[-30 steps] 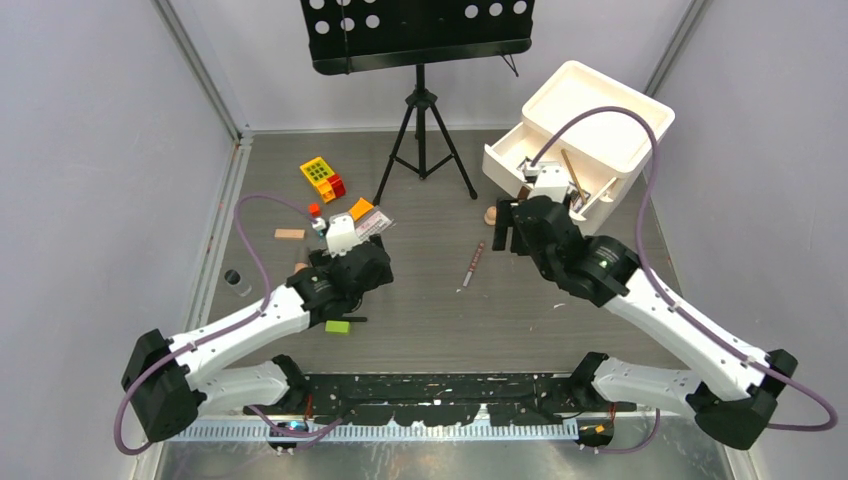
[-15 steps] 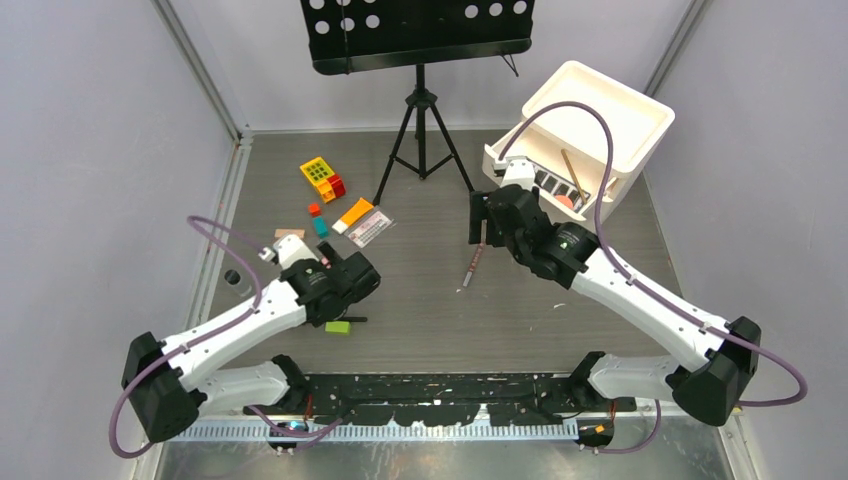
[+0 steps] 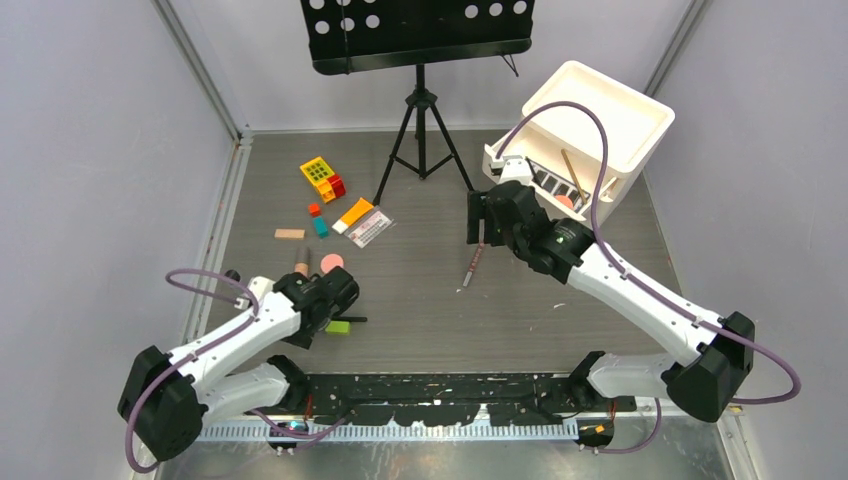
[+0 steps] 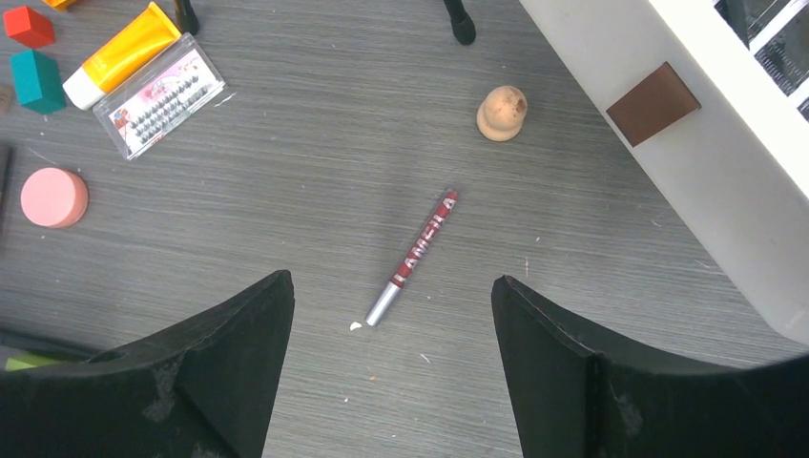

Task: Organize the makeup
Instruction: Pick up the makeup brush from the center of the board.

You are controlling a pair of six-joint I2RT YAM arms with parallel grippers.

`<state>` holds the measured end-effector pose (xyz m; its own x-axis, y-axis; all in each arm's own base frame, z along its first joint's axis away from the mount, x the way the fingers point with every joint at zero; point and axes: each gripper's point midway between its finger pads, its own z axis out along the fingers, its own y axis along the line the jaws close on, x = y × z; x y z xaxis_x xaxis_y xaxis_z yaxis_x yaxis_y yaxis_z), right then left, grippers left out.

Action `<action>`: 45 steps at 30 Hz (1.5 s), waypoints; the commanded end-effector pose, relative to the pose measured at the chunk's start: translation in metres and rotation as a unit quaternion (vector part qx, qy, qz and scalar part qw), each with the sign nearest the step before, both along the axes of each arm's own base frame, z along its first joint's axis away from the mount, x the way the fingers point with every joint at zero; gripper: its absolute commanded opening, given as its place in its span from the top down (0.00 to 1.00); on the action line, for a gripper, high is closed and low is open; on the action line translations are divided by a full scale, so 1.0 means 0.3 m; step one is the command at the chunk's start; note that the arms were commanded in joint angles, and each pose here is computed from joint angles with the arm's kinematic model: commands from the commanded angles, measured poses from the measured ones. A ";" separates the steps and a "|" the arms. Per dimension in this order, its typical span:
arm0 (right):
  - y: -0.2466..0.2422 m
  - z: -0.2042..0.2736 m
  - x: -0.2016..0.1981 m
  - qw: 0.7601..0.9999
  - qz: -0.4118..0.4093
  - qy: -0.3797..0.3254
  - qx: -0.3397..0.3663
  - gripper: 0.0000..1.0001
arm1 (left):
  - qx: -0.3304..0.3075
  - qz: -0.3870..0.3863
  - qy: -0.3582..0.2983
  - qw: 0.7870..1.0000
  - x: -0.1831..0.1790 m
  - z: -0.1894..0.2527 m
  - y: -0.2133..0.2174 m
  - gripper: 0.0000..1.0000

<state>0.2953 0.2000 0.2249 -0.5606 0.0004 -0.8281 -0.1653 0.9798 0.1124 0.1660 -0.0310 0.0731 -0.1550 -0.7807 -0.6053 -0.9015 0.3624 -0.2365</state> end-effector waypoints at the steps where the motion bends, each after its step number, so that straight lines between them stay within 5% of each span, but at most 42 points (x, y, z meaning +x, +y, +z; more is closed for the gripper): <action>1: -0.011 0.053 -0.011 1.000 0.001 -0.018 0.017 0.20 | -0.089 0.093 -0.078 0.989 0.080 -0.005 -0.023 0.23; 28: -0.035 0.058 -0.029 1.000 -0.010 -0.015 0.018 0.20 | -0.124 0.109 0.021 0.986 0.096 -0.179 -0.025 0.51; 39: -0.049 0.067 -0.031 0.999 -0.017 -0.021 0.019 0.20 | -0.129 0.090 0.009 0.987 0.103 -0.215 -0.026 1.00; 45: -0.056 0.071 -0.035 0.999 -0.019 -0.023 0.020 0.20 | -0.110 0.069 0.003 0.992 0.120 -0.147 -0.013 1.00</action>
<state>0.2837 0.1887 0.2319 -0.5592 0.0135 -0.8289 -0.1558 0.9803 0.1211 0.2025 -0.0412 0.0187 -0.0083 -0.9247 -0.3805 -0.9448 0.1319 -0.2998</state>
